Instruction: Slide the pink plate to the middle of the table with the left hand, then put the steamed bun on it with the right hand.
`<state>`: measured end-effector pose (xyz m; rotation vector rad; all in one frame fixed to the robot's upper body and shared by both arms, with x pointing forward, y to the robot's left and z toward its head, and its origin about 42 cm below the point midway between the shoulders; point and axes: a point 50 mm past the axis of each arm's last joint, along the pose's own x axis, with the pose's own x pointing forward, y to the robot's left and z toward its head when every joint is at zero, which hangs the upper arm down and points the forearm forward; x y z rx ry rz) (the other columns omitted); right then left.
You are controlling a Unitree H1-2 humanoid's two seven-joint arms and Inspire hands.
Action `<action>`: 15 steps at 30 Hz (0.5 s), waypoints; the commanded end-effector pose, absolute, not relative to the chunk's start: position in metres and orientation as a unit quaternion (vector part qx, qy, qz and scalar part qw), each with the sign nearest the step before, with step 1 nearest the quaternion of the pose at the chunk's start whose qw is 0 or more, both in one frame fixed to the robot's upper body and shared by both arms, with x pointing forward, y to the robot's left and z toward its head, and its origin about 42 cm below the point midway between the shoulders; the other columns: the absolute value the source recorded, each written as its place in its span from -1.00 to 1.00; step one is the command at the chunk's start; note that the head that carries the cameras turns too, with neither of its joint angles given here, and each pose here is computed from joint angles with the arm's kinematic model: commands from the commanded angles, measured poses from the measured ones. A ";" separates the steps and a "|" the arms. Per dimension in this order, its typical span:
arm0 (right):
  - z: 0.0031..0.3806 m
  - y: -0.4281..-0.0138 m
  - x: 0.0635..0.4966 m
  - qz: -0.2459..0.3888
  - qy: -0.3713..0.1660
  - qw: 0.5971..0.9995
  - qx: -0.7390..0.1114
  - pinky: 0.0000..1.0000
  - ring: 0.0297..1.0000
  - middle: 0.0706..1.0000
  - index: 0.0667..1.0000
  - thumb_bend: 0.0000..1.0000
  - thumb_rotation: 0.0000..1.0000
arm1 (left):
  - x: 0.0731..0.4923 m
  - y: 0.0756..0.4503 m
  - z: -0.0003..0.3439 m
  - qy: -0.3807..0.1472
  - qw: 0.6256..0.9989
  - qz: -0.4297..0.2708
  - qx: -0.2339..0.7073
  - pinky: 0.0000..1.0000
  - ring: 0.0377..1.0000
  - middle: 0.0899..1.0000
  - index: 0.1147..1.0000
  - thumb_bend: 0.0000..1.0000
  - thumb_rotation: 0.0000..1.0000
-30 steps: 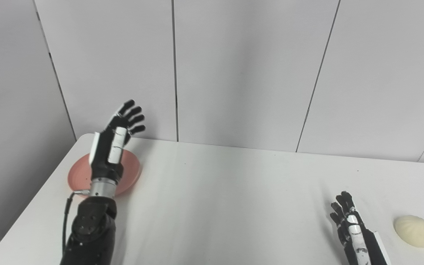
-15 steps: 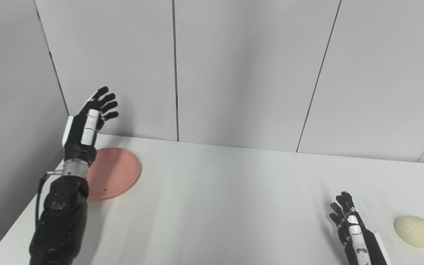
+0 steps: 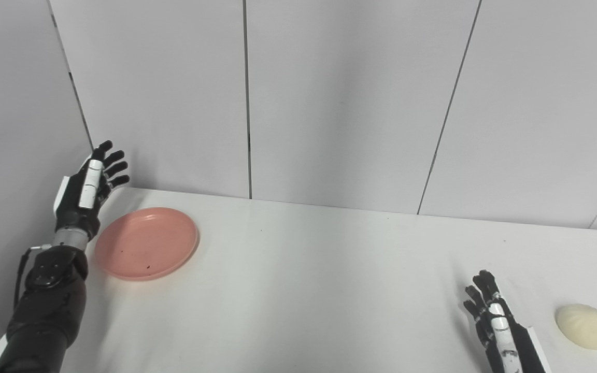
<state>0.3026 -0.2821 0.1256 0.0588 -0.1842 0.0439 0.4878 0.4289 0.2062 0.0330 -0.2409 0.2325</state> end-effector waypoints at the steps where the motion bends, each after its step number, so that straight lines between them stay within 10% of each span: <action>1: 0.101 -0.281 0.290 0.013 -0.062 0.997 0.040 0.94 0.92 0.94 0.93 0.31 0.75 | 0.501 0.441 0.250 -0.171 0.977 0.124 0.025 0.53 0.66 0.68 0.74 0.73 0.78; 15: 0.100 -0.281 0.290 0.010 -0.056 0.997 0.043 0.94 0.91 0.93 0.91 0.28 0.73 | 0.494 0.468 0.231 -0.113 0.979 0.168 0.009 0.55 0.68 0.71 0.76 0.63 0.74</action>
